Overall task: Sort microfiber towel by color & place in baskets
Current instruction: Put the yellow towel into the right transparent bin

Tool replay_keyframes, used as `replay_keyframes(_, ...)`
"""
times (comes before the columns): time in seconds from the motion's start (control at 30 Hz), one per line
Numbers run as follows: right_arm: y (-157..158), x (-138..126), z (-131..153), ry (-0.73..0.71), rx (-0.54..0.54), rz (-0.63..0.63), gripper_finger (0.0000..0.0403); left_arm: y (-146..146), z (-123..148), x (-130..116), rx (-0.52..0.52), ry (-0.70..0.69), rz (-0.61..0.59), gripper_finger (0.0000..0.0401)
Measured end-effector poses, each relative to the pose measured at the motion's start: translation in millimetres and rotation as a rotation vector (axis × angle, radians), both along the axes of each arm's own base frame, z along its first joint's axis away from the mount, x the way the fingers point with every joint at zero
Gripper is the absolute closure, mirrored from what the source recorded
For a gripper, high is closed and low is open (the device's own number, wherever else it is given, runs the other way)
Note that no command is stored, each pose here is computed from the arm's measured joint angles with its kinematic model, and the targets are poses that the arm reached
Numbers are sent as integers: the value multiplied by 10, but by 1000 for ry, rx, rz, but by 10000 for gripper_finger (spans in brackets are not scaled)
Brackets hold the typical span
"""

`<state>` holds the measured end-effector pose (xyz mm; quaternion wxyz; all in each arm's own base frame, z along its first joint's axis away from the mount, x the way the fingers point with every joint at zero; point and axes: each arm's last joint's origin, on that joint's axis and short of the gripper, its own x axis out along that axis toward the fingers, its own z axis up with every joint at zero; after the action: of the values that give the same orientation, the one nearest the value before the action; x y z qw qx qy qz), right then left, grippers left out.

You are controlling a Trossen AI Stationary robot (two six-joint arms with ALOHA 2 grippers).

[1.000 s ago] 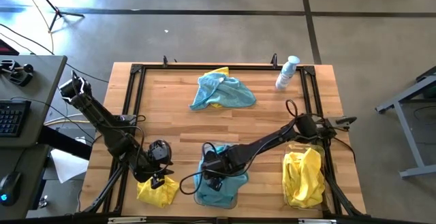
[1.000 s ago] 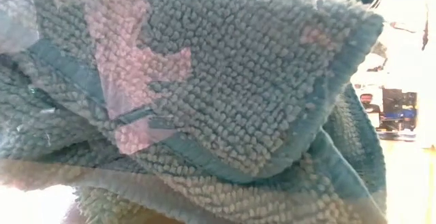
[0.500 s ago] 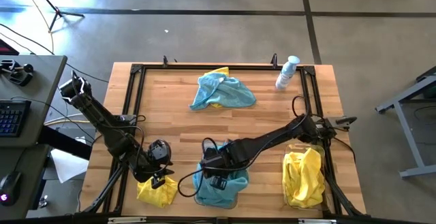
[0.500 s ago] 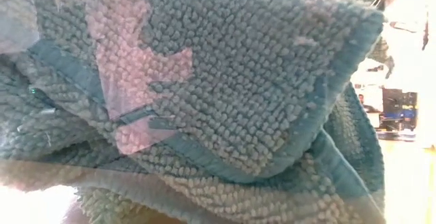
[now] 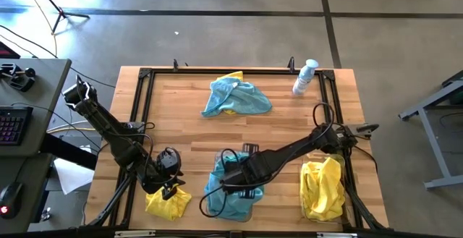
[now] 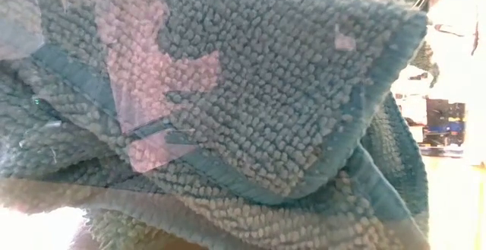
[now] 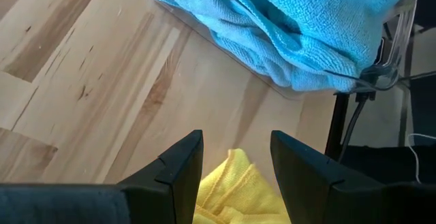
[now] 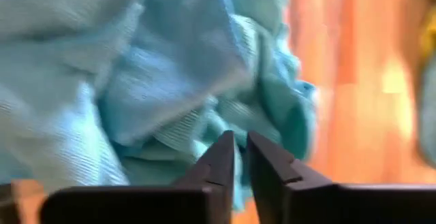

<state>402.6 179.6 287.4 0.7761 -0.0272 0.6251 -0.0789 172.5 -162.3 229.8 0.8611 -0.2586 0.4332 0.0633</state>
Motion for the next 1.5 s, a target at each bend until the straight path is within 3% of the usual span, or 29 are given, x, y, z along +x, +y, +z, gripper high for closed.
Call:
replay_keyframes(0.1, -45, -77, 94, 7, -56, 21, 397, 1, 1, 1, -13, -1, 23, 240)
replay_keyframes(0.4, -210, -309, 585, -101, -154, 141, 395, 4, 7, 12, -68, -16, 129, 240)
replay_keyframes(0.73, -434, -416, 850, -123, -158, 256, 402, 67, 12, 82, -195, 3, 295, 240)
replay_keyframes(0.93, -574, -358, 820, -88, -113, 294, 402, 90, 41, 152, -236, -36, 324, 240)
replay_keyframes(1.13, -810, -397, 446, 35, -71, 241, 402, 113, 42, 180, -237, -44, 342, 240)
replay_keyframes(1.3, -1011, -738, 198, -13, 35, 168, 403, 109, 55, 199, -254, -61, 344, 240)
replay_keyframes(1.5, -1215, -1352, 95, -252, 122, 18, 403, 113, 53, 198, -278, -54, 376, 240)
